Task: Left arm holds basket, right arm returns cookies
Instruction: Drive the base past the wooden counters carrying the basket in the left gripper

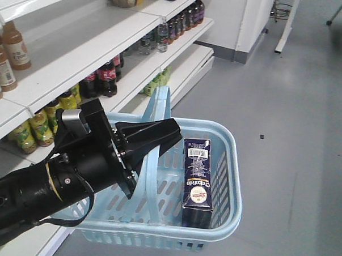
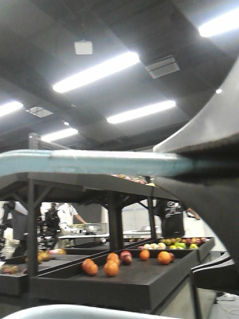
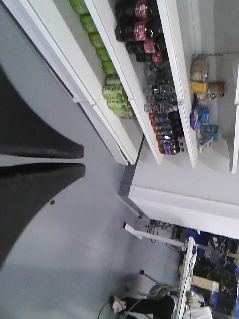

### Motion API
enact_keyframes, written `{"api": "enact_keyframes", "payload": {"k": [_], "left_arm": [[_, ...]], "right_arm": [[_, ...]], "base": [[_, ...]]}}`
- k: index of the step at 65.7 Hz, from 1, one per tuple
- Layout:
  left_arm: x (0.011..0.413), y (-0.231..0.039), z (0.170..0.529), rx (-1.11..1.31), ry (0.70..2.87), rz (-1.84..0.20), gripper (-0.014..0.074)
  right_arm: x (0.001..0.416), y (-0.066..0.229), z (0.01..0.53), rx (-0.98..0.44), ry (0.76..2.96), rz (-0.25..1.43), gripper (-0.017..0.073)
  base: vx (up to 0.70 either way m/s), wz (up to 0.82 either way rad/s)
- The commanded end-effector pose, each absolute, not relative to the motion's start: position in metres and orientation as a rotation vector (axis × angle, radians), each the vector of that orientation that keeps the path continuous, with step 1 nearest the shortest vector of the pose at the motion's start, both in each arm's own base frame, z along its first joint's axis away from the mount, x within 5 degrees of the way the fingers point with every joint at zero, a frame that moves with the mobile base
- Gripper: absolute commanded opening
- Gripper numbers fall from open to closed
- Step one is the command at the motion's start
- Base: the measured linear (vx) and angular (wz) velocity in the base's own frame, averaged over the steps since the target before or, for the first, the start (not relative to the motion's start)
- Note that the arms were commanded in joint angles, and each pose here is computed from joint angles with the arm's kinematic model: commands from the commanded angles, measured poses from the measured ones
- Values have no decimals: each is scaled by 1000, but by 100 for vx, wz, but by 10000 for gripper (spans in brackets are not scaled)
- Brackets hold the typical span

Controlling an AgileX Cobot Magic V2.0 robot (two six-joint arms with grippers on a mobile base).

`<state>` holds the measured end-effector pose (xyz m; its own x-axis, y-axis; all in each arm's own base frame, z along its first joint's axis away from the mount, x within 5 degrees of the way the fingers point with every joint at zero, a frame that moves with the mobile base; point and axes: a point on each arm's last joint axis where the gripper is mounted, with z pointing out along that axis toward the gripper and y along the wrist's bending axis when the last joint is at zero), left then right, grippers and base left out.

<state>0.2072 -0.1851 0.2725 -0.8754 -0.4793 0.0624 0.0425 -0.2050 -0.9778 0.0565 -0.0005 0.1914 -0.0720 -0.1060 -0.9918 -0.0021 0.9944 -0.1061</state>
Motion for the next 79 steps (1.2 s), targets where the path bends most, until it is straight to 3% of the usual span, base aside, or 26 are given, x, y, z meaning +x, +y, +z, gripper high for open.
{"api": "enact_keyframes", "payload": {"k": [1,44,79], "left_arm": [[201,-182,302,-414,1526,-2284,-3],[201,-182,302,-414,1526,-2284,-3],[201,-182,302,-414,1526,-2284,-3]], "right_arm": [[57,0,193,-89,1571,-95,-3],[57,0,193,-89,1571,-95,-3],[57,0,193,-89,1571,-95,-3]], "base": [[-1,-44],[-1,-37],[-1,-14]]}}
